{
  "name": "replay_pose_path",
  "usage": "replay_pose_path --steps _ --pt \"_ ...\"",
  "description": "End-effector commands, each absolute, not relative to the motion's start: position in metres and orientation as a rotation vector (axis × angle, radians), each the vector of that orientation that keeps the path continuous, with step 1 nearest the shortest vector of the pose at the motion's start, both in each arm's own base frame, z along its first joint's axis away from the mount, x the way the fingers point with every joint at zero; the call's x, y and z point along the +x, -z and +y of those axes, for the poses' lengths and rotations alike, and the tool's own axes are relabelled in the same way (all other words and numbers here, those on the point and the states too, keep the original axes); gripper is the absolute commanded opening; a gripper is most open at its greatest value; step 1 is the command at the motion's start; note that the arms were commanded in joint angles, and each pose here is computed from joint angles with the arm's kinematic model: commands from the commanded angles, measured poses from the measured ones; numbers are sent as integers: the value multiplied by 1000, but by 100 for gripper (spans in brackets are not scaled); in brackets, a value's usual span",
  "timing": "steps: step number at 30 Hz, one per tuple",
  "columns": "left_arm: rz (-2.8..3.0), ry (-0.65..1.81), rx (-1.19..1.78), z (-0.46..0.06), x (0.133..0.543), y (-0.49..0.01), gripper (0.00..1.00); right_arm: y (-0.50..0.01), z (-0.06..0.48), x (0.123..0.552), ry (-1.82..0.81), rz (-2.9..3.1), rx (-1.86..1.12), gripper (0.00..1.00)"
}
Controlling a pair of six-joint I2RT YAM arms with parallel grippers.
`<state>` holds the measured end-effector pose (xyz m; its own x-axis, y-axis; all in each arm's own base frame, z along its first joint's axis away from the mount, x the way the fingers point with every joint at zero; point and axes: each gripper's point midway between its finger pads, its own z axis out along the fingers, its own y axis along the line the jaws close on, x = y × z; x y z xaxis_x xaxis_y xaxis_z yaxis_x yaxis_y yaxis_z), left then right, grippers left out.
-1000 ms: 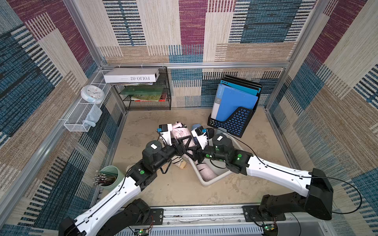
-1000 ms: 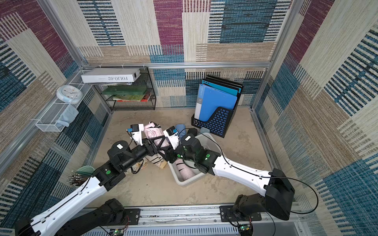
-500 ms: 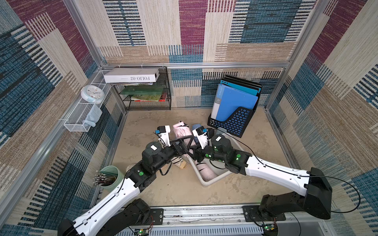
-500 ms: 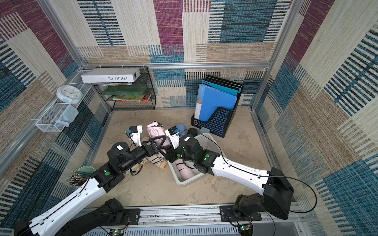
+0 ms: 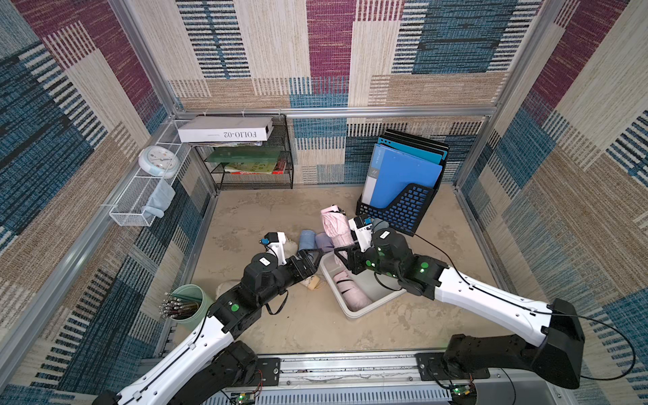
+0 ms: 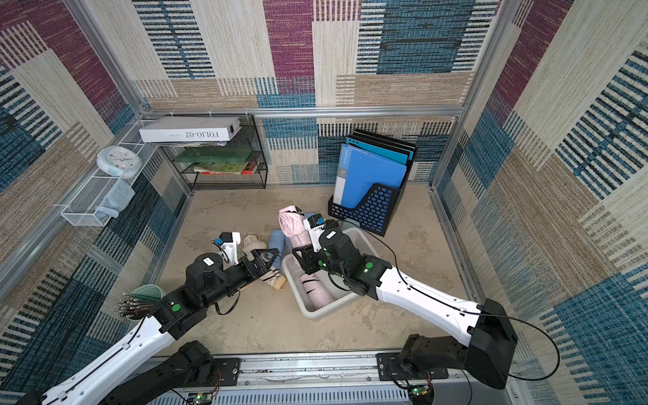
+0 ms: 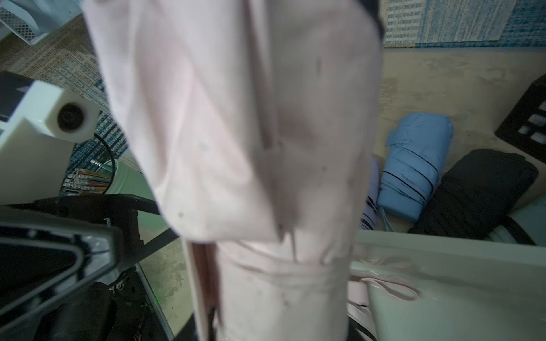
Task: Put the umbrella into the storage box
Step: Pick up the umbrella from the center of the board, then place the umbrella in the storage box.
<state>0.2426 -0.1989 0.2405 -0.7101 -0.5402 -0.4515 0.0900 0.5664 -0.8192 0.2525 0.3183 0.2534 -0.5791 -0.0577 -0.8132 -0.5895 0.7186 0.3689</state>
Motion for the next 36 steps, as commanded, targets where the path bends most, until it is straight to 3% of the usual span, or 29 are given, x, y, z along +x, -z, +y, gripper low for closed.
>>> replay_pose_path --steps 1,14,30,36 --pt "2222 1248 -498 -211 233 -215 98 -233 286 240 -673 2204 -570 28" --pt "2355 1236 -511 -249 230 -186 85 -194 256 208 -650 2425 -576 28" --pt "2408 1188 -515 -263 233 -167 47 -127 256 197 -670 2603 -513 29" --pt "2411 1173 -536 -261 234 -162 37 -108 258 208 -608 2626 -494 29"
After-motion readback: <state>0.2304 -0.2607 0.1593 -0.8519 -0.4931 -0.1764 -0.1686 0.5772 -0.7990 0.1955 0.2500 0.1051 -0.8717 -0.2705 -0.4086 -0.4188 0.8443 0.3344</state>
